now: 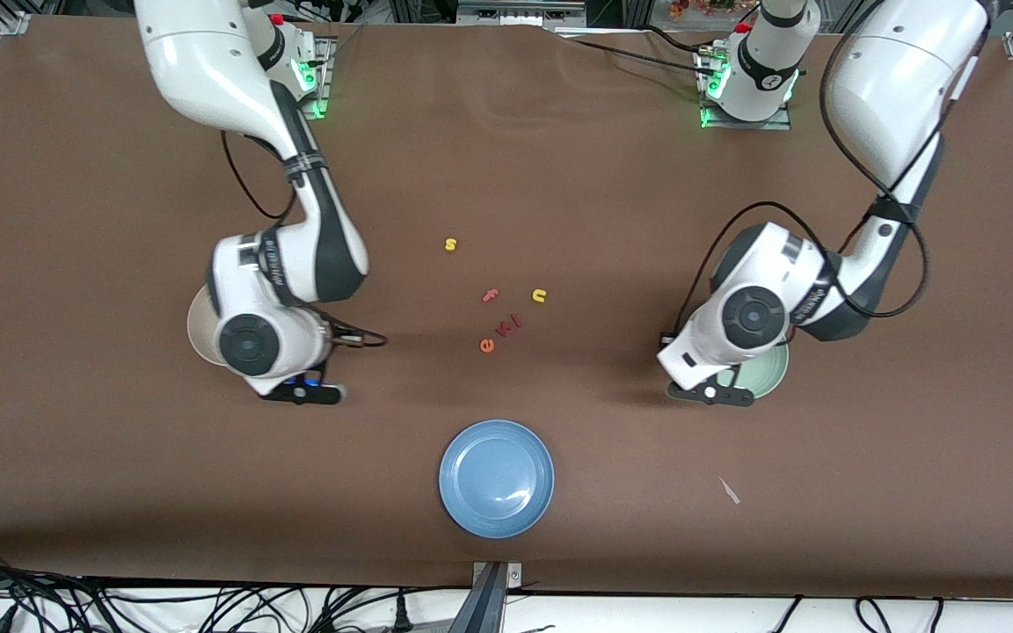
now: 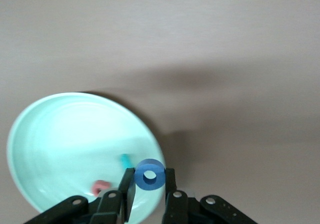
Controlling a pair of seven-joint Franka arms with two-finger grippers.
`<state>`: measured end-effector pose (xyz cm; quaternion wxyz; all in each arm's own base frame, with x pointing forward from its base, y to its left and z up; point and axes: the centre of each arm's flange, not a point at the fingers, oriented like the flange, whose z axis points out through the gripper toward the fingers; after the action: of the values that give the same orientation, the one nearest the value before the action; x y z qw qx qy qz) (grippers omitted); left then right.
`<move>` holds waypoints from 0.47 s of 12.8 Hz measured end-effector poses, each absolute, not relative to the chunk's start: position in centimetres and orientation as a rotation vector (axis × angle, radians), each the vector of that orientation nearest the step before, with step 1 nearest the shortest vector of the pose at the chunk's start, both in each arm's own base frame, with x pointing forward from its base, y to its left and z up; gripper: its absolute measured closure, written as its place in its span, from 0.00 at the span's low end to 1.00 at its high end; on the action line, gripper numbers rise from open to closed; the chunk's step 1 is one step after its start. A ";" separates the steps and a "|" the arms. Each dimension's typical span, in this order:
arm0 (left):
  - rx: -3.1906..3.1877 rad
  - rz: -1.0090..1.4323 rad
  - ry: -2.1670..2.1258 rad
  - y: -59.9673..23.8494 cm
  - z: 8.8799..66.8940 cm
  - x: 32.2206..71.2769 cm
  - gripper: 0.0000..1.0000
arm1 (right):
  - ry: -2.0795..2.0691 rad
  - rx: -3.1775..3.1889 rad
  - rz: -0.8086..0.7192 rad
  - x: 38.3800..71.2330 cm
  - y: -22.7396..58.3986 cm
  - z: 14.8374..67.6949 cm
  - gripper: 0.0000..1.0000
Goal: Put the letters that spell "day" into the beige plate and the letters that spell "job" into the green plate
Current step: 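Carry the blue letter to the green plate while the right gripper carries teal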
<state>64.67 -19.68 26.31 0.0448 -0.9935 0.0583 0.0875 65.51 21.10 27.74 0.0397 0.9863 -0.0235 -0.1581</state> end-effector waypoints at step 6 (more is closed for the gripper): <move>-2.986 0.320 0.190 -13.2 24.3 64.8 0.75 | 0.067 3.042 -0.518 61.7 6.6 25.3 0.75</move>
<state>64.78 -13.25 24.31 0.0661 -0.9901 0.0631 0.1061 61.74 6.61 25.31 0.0274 0.9852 0.0217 -0.1678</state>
